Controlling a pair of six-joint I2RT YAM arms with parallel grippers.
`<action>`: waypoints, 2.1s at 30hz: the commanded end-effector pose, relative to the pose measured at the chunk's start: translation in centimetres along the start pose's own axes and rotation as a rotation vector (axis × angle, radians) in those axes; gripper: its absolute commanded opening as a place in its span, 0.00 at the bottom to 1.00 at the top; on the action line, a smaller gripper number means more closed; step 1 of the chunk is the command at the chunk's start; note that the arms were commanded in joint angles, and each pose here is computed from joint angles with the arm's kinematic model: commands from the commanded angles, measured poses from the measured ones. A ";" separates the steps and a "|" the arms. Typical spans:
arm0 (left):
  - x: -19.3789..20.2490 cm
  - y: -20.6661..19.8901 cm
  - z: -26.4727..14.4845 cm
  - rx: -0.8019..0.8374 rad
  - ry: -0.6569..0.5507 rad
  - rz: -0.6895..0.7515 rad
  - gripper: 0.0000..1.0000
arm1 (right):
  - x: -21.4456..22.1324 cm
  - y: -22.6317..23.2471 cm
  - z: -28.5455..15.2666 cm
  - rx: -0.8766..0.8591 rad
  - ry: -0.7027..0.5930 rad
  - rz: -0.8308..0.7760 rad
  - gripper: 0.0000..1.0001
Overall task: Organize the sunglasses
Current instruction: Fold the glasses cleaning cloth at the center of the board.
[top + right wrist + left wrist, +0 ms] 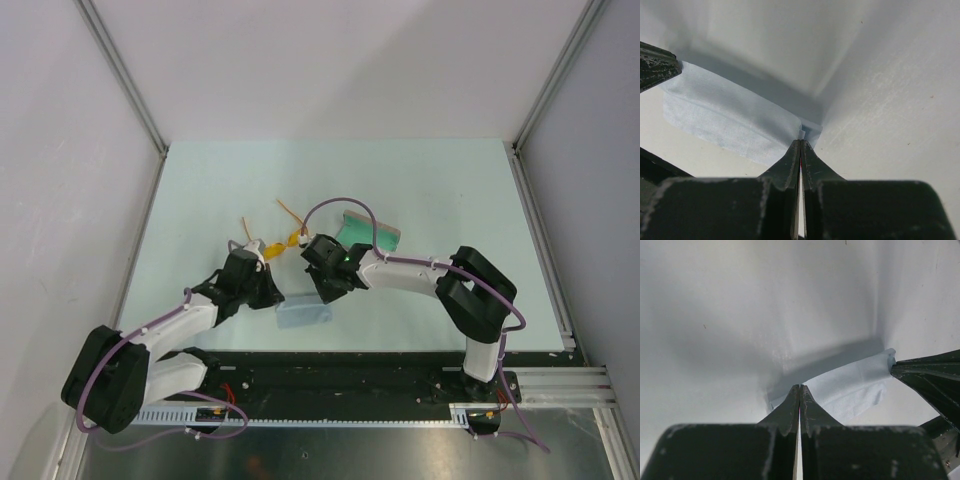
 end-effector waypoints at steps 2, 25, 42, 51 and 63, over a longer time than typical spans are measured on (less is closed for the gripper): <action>0.2 -0.2 0.0 0.014 0.006 -0.006 0.00 | 0.2 0.3 -0.6 -0.013 -0.003 -0.002 0.04; 0.9 -0.4 -1.0 0.044 -0.006 -0.014 0.31 | 0.3 0.5 -2.0 -0.046 -0.002 0.013 0.32; -1.9 -1.0 -2.0 -0.003 -0.117 -0.026 0.31 | -2.6 1.7 -1.4 -0.118 -0.148 0.059 0.22; -3.1 -1.2 -0.9 -0.041 -0.085 -0.013 0.27 | -3.8 2.0 1.0 -0.083 -0.184 0.071 0.09; -2.5 -0.8 -0.7 -0.053 -0.070 -0.019 0.27 | -4.5 2.9 2.4 -0.096 -0.171 0.059 0.08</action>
Point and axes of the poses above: each gripper's point midway between its finger pads, its own z axis out along the fingers, its own y axis along the line the jaws close on, x = y × z, the point moved 9 cm from there along -z, back along the fingers, and after that the axes turned 13 degrees about z, right-handed, at the moved point
